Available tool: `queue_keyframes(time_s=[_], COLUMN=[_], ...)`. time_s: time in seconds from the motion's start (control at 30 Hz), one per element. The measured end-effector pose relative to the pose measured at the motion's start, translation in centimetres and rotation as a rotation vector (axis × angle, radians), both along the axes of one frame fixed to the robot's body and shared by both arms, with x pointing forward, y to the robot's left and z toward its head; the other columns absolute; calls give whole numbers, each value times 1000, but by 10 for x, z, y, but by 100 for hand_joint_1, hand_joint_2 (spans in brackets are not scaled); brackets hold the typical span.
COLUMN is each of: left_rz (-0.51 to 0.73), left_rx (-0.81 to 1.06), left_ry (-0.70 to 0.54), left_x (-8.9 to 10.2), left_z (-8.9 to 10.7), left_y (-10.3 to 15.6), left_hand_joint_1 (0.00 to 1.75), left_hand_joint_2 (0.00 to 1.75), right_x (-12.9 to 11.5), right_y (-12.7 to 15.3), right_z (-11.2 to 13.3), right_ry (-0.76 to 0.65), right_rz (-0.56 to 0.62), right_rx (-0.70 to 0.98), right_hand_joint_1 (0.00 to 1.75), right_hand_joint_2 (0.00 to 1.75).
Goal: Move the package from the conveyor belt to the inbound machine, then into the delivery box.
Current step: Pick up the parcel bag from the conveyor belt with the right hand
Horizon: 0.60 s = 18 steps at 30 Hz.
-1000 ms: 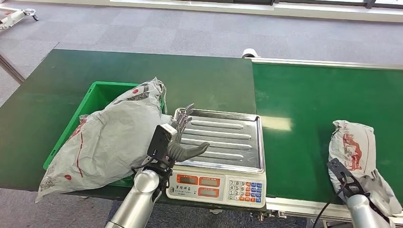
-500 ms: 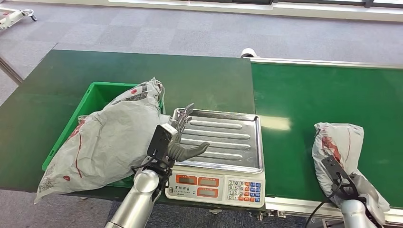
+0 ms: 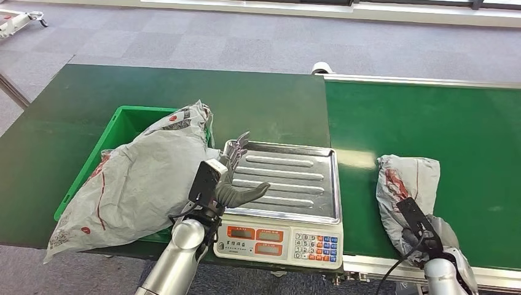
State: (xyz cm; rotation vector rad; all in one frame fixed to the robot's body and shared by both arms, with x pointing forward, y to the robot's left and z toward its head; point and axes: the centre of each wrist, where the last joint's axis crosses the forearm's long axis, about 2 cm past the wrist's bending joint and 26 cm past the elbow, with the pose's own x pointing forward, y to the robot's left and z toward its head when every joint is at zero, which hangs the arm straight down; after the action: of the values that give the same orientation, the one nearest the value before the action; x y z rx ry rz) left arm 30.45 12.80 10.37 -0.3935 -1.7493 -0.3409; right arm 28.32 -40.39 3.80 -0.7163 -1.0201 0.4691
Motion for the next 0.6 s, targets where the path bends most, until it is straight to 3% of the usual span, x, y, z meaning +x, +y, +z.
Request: queue_keyframes(time_s=[0.3, 0.5, 0.6], left_rz=[9, 17, 77], left_rx=[-19, -51, -96], left_ry=[-24, -55, -110], left_x=[0, 2, 8], left_z=[0, -1, 3], left_y=[0, -1, -2], left_hand_joint_1=[0, 0, 0], left_hand_joint_2=[175, 175, 175], right_x=[6, 2, 1], right_y=[6, 14, 18], right_z=[25, 46, 62], right_ry=[-443, -874, -1030], right_rz=[-20, -50, -61], right_rx=[9, 82, 112], right_hand_joint_1=[175, 175, 175], right_hand_joint_2=[175, 175, 175])
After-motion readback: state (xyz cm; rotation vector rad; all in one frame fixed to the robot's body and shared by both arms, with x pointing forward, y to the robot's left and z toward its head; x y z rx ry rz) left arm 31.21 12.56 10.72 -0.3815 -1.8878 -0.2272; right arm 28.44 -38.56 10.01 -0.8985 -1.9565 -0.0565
